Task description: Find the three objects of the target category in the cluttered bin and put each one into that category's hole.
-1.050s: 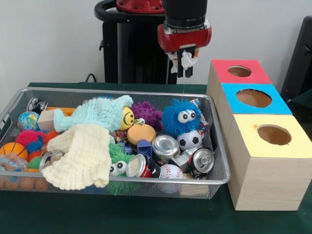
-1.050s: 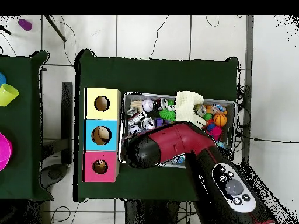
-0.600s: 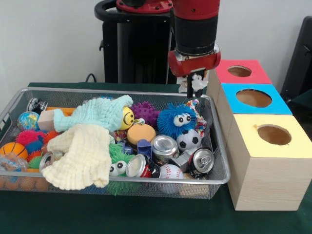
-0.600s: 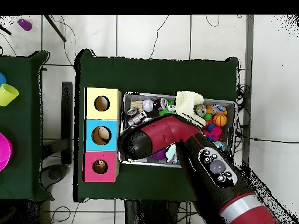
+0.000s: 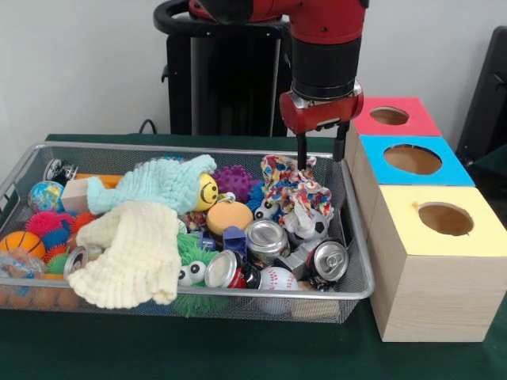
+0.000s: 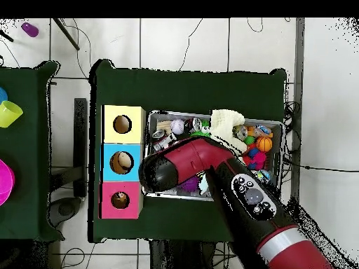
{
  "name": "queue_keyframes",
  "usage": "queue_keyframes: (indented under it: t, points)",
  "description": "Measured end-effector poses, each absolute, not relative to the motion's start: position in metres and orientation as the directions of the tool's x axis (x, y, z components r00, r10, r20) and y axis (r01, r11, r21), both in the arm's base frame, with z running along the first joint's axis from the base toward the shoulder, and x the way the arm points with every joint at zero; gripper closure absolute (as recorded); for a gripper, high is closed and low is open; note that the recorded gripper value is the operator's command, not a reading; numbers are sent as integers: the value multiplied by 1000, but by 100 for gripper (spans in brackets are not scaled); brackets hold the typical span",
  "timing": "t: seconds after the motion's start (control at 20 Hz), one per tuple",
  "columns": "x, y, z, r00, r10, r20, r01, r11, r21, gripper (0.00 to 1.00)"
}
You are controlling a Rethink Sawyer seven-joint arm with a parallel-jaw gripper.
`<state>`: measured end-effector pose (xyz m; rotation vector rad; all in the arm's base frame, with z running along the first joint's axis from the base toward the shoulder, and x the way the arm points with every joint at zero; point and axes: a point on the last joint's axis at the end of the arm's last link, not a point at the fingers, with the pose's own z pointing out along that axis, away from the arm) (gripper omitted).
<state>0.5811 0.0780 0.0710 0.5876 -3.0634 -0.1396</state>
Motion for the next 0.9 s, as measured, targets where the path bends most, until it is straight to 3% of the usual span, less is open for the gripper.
queue_keyframes:
  t: [0.9]
  points:
    - [589, 60, 67, -943, -332, 9, -329, 939, 102, 0]
